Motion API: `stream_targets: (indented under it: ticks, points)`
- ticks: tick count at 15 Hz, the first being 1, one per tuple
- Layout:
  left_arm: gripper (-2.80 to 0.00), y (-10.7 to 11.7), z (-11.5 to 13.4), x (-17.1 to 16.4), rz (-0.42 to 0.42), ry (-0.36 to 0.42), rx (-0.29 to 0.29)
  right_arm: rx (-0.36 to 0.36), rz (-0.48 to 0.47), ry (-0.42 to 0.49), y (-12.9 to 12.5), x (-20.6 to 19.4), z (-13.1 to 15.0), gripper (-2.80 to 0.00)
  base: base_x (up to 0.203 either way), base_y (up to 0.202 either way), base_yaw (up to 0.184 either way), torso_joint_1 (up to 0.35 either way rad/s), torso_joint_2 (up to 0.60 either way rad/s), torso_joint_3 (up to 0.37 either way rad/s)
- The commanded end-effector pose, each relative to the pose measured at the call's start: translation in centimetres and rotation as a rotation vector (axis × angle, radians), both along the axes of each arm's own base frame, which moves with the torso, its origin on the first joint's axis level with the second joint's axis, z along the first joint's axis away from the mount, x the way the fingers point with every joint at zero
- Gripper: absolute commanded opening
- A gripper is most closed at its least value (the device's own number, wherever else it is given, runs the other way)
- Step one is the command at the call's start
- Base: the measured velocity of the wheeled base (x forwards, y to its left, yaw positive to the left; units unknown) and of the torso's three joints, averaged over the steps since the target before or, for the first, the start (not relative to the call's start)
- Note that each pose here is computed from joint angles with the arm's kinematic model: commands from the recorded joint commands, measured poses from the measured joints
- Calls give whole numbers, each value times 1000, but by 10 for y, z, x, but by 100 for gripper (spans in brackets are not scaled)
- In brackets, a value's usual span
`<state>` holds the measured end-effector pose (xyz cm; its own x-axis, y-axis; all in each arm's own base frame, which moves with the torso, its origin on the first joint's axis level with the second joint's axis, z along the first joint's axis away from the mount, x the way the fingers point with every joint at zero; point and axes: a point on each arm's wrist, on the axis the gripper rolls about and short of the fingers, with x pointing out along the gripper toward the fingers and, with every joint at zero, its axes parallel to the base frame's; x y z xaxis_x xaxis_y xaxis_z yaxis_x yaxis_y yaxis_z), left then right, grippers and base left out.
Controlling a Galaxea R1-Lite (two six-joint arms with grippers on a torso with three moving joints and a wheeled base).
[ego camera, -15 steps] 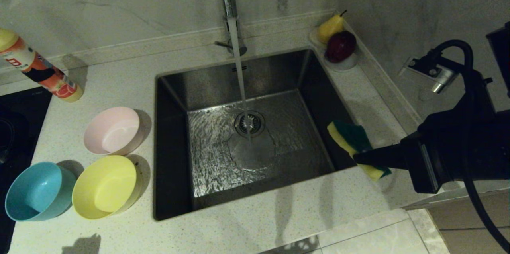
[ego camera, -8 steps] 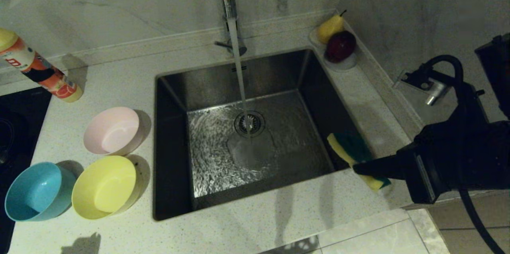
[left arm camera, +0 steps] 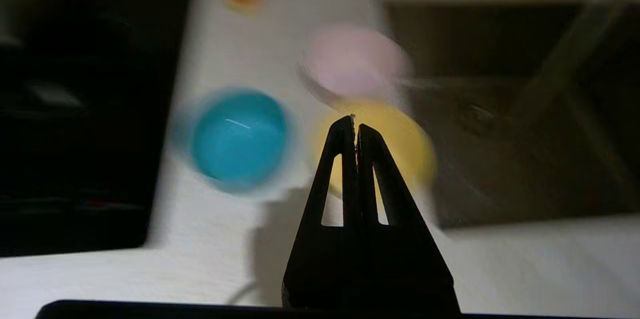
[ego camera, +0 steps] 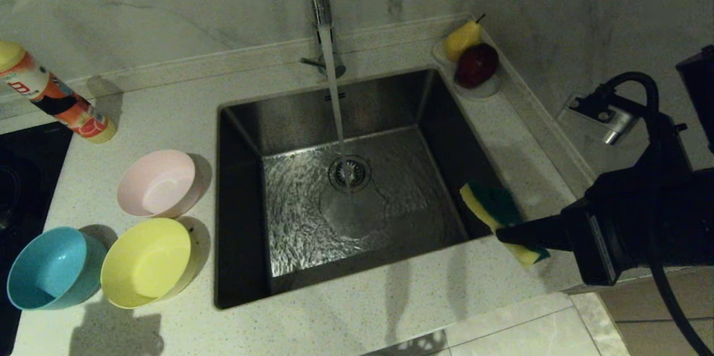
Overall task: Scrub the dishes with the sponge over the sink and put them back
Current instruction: Pick up a bowl and the sponge
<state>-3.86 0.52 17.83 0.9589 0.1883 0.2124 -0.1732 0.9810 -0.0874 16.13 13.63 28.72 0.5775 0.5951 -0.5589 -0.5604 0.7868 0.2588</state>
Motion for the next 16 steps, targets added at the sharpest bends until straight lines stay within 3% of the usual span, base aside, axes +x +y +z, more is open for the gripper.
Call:
stream_targets:
  ticks: [1,5,10,13,16]
  points:
    - [-280,3,33,9,128,68,13,8,1,-8,-1,-2,3,-280,0,0,0,0,0,0]
    - [-280,4,67,55,233,270,34,1,-1,-1,1,2,1,-280,0,0,0,0,0,0]
    - [-280,6,86,148,340,516,41,-8,-10,11,8,13,-2,-280,0,0,0,0,0,0]
    - [-280,15,88,205,391,587,-51,-4,-11,5,10,15,0,-280,0,0,0,0,0,0]
    - [-280,44,85,235,418,607,-201,-10,-19,13,10,19,-2,-280,0,0,0,0,0,0]
